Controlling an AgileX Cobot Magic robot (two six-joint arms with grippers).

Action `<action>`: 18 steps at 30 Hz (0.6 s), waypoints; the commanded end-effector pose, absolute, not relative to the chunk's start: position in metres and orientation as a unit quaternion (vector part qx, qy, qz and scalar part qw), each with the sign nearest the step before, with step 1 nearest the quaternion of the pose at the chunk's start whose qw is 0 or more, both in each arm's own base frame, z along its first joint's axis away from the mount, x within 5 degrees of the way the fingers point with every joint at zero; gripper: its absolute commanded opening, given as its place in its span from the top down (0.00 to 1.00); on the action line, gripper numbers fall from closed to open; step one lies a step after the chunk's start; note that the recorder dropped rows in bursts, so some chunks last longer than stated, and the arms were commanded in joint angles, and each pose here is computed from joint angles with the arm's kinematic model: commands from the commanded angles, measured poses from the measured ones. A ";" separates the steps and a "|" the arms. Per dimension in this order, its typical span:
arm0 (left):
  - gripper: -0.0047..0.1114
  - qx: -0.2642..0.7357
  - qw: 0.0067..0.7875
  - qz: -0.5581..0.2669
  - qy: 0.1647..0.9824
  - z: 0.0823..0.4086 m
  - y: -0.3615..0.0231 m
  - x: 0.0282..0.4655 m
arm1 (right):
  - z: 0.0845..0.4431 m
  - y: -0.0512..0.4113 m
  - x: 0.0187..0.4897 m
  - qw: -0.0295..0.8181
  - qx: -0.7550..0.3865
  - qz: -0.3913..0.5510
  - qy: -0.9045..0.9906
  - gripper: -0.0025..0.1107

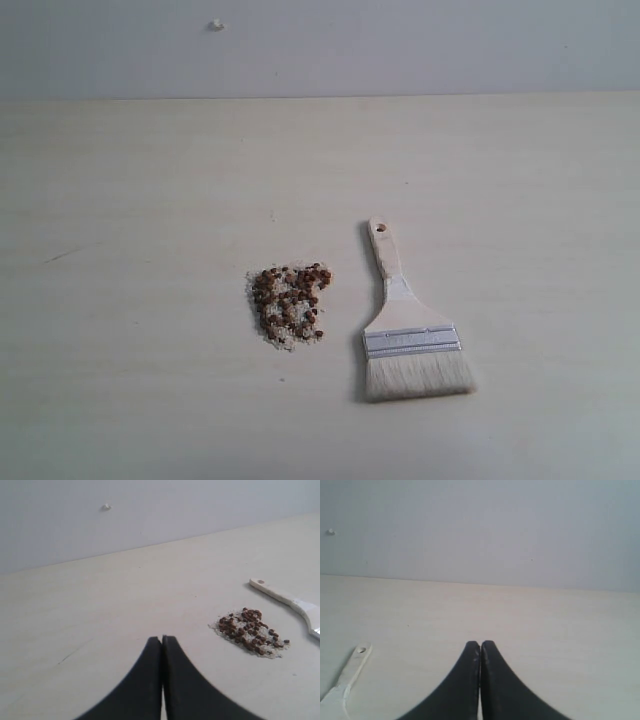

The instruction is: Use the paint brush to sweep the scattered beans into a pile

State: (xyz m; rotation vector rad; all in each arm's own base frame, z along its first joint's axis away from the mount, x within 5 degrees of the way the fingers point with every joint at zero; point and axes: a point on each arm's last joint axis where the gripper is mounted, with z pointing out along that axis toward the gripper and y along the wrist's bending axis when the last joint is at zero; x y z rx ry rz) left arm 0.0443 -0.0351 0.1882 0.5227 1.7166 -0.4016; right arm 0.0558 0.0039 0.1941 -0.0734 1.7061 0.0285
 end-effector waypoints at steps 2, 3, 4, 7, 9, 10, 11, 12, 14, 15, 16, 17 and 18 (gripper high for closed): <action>0.96 0.243 0.609 -0.151 0.739 0.186 -0.034 0.045 | 0.194 0.004 0.056 0.661 -0.032 0.010 0.750 0.98; 0.96 0.247 0.610 -0.144 0.739 0.186 -0.033 0.045 | 0.194 0.004 0.056 0.661 -0.032 0.010 0.750 0.98; 0.96 0.243 0.609 -0.140 0.742 0.186 -0.032 0.046 | 0.194 0.004 0.056 0.661 -0.032 0.010 0.750 0.98; 0.96 0.199 0.603 -0.137 0.760 0.184 -0.027 0.048 | 0.194 0.004 0.056 0.661 -0.031 0.011 0.750 0.98; 0.96 0.172 0.600 -0.133 0.770 0.183 -0.024 0.049 | 0.194 0.004 0.056 0.661 -0.031 0.011 0.750 0.98; 0.96 0.162 0.596 -0.131 0.775 0.183 -0.023 0.050 | 0.194 0.004 0.056 0.661 -0.032 0.010 0.750 0.98; 0.96 0.154 0.594 -0.134 0.778 0.182 -0.022 0.050 | 0.194 0.004 0.056 0.661 -0.032 0.010 0.750 0.98; 0.96 0.154 0.595 -0.133 0.778 0.182 -0.022 0.050 | 0.194 0.004 0.056 0.661 -0.032 0.010 0.750 0.98; 0.96 0.154 0.595 -0.133 0.778 0.182 -0.022 0.050 | 0.194 0.004 0.056 0.661 -0.032 0.010 0.750 0.98; 0.96 0.154 0.595 -0.133 0.778 0.182 -0.022 0.050 | 0.194 0.004 0.056 0.661 -0.032 0.010 0.750 0.98; 0.96 0.154 0.595 -0.133 0.778 0.182 -0.022 0.050 | 0.194 0.004 0.056 0.661 -0.032 0.010 0.750 0.98; 0.96 0.154 0.595 -0.133 0.778 0.182 -0.022 0.050 | 0.194 0.004 0.056 0.661 -0.032 0.010 0.750 0.98; 0.96 0.154 0.595 -0.133 0.778 0.182 -0.022 0.050 | 0.194 0.004 0.056 0.661 -0.032 0.010 0.750 0.98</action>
